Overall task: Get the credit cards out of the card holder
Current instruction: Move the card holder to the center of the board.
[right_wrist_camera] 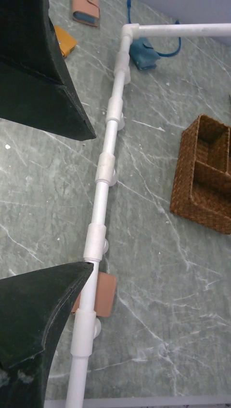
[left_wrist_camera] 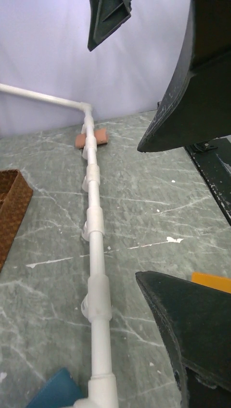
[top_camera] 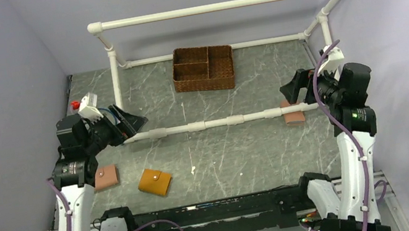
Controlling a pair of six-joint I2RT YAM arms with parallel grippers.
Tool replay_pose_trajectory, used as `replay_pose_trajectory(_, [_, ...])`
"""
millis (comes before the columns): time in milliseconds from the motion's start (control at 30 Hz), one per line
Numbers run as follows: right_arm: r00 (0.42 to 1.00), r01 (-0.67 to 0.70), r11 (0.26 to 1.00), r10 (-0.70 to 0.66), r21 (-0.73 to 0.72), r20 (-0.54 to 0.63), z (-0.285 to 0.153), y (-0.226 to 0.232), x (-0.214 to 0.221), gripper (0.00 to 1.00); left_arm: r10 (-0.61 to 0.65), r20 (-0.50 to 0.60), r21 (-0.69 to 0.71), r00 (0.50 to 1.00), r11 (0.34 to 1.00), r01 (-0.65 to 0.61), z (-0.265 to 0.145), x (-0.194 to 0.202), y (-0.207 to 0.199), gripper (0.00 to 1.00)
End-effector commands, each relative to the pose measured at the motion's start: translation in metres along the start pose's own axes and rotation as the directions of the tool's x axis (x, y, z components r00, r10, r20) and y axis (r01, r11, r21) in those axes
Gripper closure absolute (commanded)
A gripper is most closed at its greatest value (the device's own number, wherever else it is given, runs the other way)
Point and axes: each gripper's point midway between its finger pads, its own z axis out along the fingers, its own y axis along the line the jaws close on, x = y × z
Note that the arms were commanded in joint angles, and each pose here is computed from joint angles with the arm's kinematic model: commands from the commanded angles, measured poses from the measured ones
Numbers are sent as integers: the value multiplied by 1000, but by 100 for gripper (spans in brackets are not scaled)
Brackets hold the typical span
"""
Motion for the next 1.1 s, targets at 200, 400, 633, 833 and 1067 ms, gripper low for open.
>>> replay_pose_trajectory(200, [997,29,1000,-30,6,68,-6,3,-7,0,-52,-29,70,998,996,54,3,21,-1,1])
replay_pose_trajectory(400, [993,115,989,-111,-89,46,1,11,6,0,-31,-30,113,999,993,34,2,28,-4,1])
replay_pose_trajectory(633, [957,259,812,-291,-523,24,16,56,55,0,168,-290,-237,942,941,-241,23,76,10,1])
replay_pose_trajectory(833, [966,214,828,-259,-517,-15,29,46,75,0,129,-395,-557,909,753,-349,32,140,49,1])
replay_pose_trajectory(1067, [954,228,824,-296,-518,-51,32,46,87,0,-132,-319,-800,939,569,-192,32,186,90,20])
